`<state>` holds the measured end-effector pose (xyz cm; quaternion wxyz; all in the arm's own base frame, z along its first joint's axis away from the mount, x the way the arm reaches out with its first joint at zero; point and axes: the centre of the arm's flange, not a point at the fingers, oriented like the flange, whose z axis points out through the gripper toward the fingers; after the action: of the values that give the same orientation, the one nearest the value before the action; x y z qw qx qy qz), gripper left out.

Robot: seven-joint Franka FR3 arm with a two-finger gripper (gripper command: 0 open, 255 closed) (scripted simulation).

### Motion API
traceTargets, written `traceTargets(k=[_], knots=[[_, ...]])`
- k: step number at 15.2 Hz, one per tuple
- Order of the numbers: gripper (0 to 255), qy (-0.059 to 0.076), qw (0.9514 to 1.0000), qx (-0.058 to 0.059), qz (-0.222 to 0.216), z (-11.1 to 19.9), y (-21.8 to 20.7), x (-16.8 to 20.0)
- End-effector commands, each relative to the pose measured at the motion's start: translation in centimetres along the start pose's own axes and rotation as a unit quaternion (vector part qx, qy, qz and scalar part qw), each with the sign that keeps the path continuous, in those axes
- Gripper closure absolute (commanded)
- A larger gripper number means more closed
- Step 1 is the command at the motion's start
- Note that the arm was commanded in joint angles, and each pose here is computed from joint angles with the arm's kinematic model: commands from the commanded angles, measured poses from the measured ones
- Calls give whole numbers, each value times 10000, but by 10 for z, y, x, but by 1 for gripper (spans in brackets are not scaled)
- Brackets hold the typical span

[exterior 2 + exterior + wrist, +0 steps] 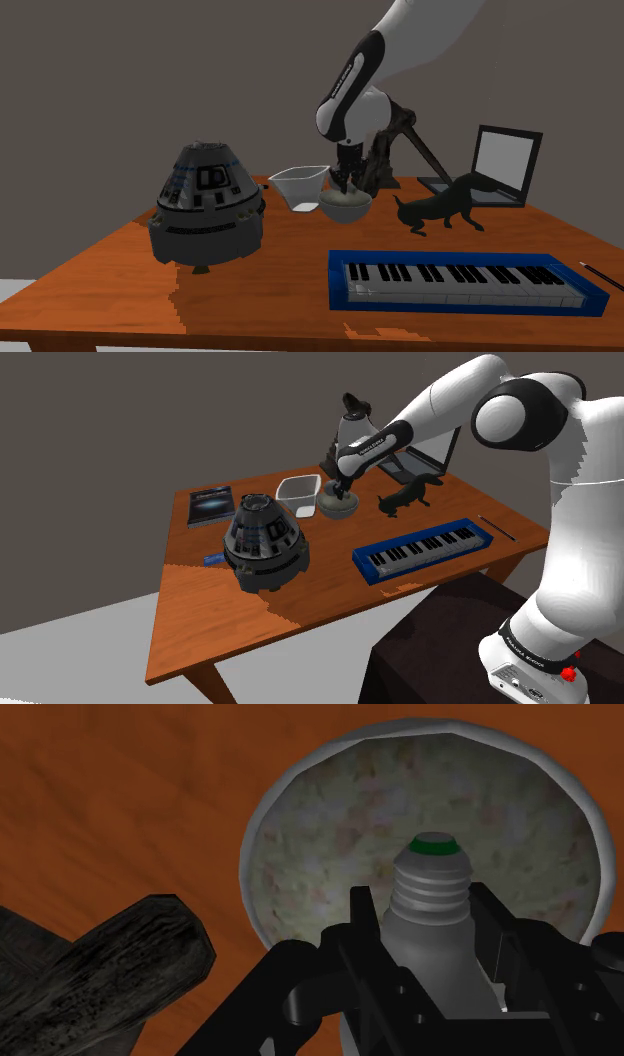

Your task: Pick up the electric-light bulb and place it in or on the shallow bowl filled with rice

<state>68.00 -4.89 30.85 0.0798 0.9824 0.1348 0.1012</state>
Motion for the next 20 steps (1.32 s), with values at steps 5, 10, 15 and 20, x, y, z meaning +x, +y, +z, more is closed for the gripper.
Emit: traceTargets(k=[5,10,15,20], knots=[[255,4,10000,-2,1,2,0,-1],[0,4,10000,-2,1,3,0,-1],[0,4,10000,-2,1,-37,0,-1],[0,4,10000,-2,1,-47,0,-1]])
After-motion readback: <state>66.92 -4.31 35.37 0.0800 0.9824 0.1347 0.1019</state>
